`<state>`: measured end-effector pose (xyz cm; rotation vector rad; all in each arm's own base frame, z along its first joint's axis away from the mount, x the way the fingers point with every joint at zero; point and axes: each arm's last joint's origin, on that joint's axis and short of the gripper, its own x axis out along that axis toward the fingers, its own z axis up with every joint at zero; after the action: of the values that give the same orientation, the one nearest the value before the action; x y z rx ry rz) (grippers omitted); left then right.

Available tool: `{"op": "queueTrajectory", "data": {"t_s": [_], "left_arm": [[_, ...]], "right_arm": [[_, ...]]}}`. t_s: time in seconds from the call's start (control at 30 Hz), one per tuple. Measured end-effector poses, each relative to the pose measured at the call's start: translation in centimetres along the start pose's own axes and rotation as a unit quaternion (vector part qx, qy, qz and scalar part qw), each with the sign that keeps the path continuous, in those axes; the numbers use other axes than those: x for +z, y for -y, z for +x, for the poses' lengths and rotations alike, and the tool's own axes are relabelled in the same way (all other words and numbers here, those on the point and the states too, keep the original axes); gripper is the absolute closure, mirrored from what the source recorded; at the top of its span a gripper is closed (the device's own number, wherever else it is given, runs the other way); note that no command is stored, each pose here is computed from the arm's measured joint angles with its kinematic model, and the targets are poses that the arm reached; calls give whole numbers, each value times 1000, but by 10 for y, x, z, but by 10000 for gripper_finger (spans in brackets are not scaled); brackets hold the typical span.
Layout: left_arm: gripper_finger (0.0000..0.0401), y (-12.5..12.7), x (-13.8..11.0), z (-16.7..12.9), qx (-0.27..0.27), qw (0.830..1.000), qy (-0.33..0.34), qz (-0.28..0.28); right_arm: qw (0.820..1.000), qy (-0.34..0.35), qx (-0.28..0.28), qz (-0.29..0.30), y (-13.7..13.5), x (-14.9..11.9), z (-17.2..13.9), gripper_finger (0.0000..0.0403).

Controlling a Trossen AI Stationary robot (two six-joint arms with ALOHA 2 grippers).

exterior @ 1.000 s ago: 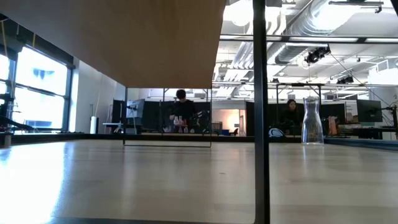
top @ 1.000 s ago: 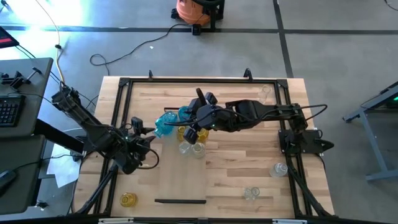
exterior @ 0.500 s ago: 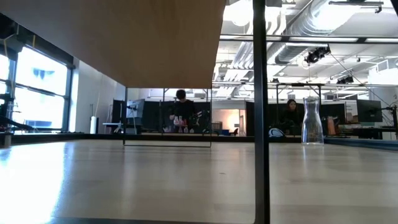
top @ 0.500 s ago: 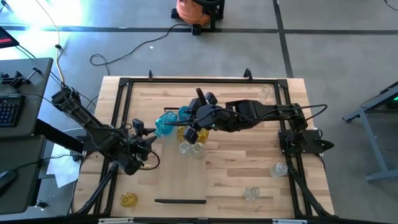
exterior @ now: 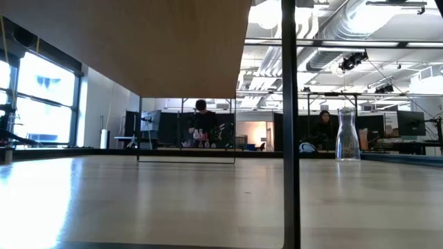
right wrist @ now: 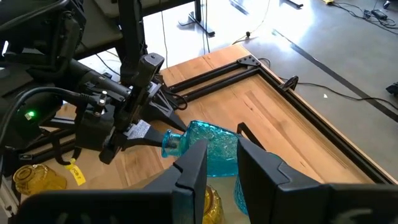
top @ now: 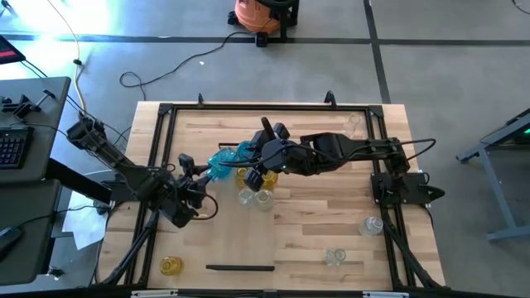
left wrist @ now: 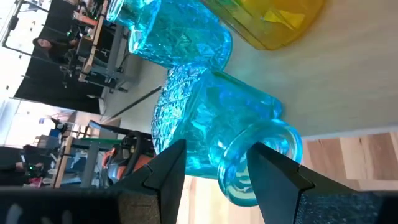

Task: Sort vases onto shelf
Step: Put the blue vase on the shelf to align with the other blue vases

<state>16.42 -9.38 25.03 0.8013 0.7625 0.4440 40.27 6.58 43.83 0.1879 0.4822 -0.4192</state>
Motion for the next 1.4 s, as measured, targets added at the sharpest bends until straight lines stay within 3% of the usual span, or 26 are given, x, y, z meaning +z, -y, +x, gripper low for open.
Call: {"op": "queueTrajectory", "data": {"t_s": [0.27,0.67,1.2,1.4], "left_arm": [[260,-1,2,2,-4,1000,1,2],[383,0,2,2,-16,1000,0,4],[382,-15,2,-6,-33,998,-32,37],[382,-28,10,-15,-72,996,-40,16]], "right_arm": [[1000,0,0,0,0,0,0,332],[1000,0,0,-5,0,0,0,332],[1000,0,1,-7,0,0,0,332],[1000,0,0,-13,0,0,0,332]]}}
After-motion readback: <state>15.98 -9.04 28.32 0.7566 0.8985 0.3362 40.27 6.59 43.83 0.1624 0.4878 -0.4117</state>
